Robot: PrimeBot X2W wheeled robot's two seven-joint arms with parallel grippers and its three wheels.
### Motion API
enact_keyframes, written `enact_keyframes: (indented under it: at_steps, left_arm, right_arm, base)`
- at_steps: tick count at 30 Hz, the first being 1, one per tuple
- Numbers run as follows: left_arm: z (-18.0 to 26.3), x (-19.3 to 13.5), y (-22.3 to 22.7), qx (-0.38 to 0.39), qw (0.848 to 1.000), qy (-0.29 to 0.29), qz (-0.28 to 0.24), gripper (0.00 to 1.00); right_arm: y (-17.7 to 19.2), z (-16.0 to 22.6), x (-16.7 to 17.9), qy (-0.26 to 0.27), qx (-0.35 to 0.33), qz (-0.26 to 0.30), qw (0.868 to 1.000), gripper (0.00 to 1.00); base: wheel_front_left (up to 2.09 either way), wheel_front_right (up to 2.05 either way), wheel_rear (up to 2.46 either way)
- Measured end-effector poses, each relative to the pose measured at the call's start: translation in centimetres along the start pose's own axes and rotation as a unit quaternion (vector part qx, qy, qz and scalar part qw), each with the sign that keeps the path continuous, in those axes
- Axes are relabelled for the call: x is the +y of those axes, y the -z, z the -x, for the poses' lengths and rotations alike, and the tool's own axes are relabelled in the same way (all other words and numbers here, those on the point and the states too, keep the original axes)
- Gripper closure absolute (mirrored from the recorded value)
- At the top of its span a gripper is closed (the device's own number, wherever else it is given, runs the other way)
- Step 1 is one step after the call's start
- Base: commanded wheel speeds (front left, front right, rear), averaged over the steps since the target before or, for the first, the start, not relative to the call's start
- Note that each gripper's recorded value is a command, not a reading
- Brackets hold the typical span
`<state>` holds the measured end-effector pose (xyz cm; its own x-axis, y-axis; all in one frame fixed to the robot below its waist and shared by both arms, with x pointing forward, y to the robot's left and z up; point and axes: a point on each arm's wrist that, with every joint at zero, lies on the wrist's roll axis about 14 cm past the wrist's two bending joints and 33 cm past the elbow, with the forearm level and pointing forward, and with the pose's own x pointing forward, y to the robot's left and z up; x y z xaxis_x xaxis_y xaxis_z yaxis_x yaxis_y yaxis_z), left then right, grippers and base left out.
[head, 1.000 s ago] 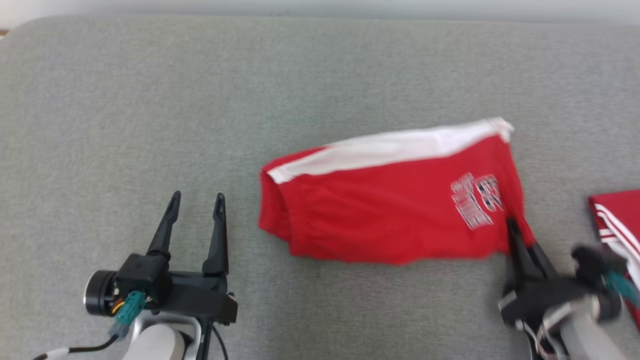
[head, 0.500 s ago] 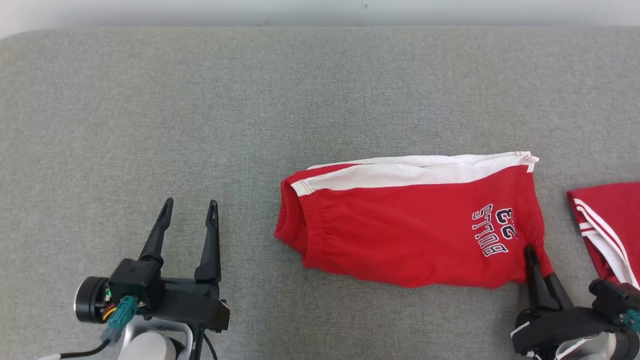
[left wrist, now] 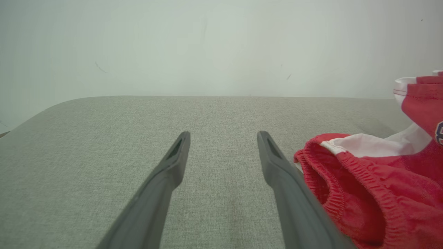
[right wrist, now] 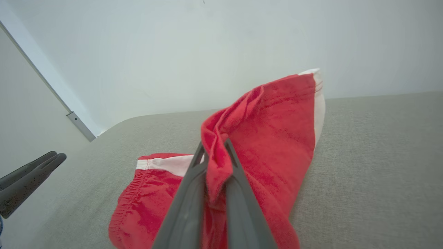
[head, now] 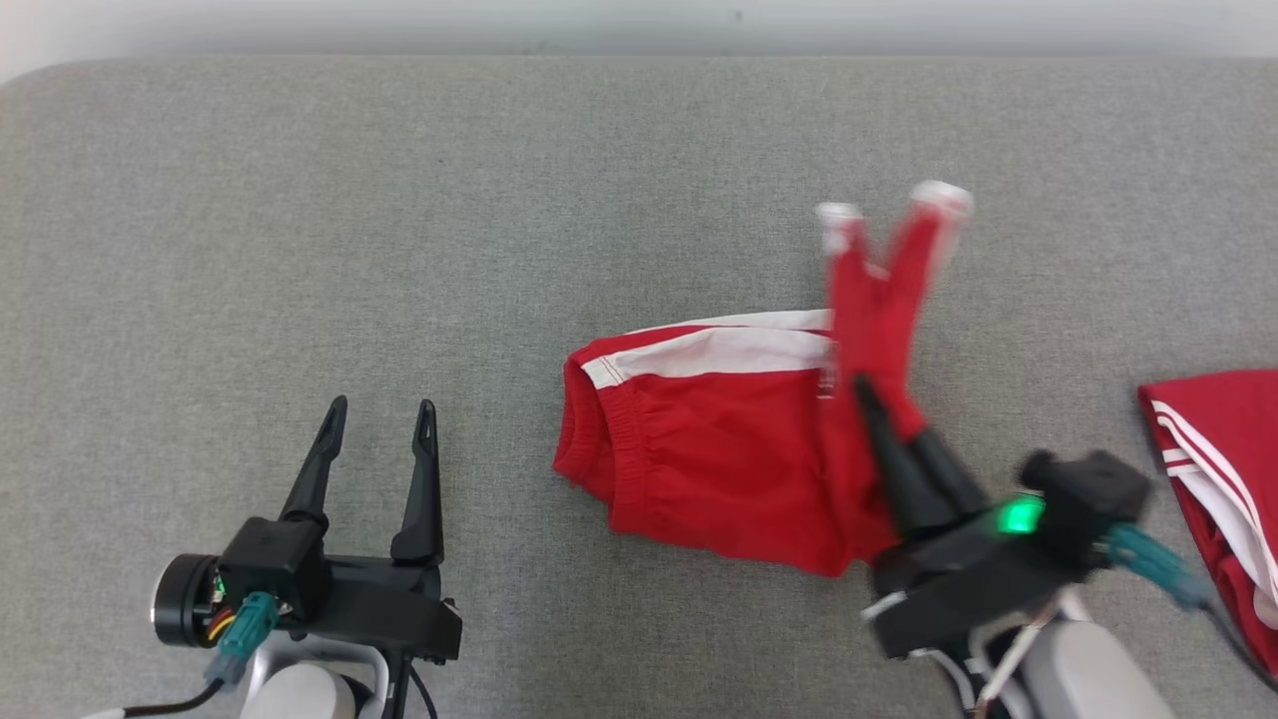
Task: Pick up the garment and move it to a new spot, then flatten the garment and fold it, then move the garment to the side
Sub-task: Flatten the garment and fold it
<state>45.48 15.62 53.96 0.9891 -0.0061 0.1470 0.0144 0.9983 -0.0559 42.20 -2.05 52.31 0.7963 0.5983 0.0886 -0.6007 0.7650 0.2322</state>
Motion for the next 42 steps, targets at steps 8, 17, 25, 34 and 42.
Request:
enact_keyframes:
  at_steps: [8,17,25,34,42]
  left_arm:
    - [0.3,0.1,0.1,0.001,1.000,-0.003,0.002,0.00]
    - [0.7,0.4,0.6,0.008,1.000,-0.009,0.000,0.00]
    - [0.6,0.6,0.8,0.009,1.000,-0.013,0.000,0.00]
    - [0.5,0.6,0.9,0.008,1.000,-0.015,0.003,0.00]
    - [0.1,0.9,0.7,0.001,1.000,-0.018,0.000,0.00]
  right_arm:
    - [2.7,-1.6,6.2,-0.103,0.051,-0.025,0.993,1.00]
    - [7.6,-2.0,10.3,-0.173,0.124,-0.037,0.976,1.00]
    - [11.0,-1.2,11.9,-0.203,0.185,-0.043,0.961,0.00]
    - [10.8,0.4,13.0,-0.238,0.191,-0.027,0.952,0.00]
    - [3.2,-1.2,6.0,-0.125,0.043,-0.019,0.991,0.00]
  base:
    - [0.00,0.00,0.00]
    - [0.00,0.00,0.00]
    - [0.00,0.00,0.00]
    - [0.00,0.00,0.00]
    - [0.00,0.00,0.00]
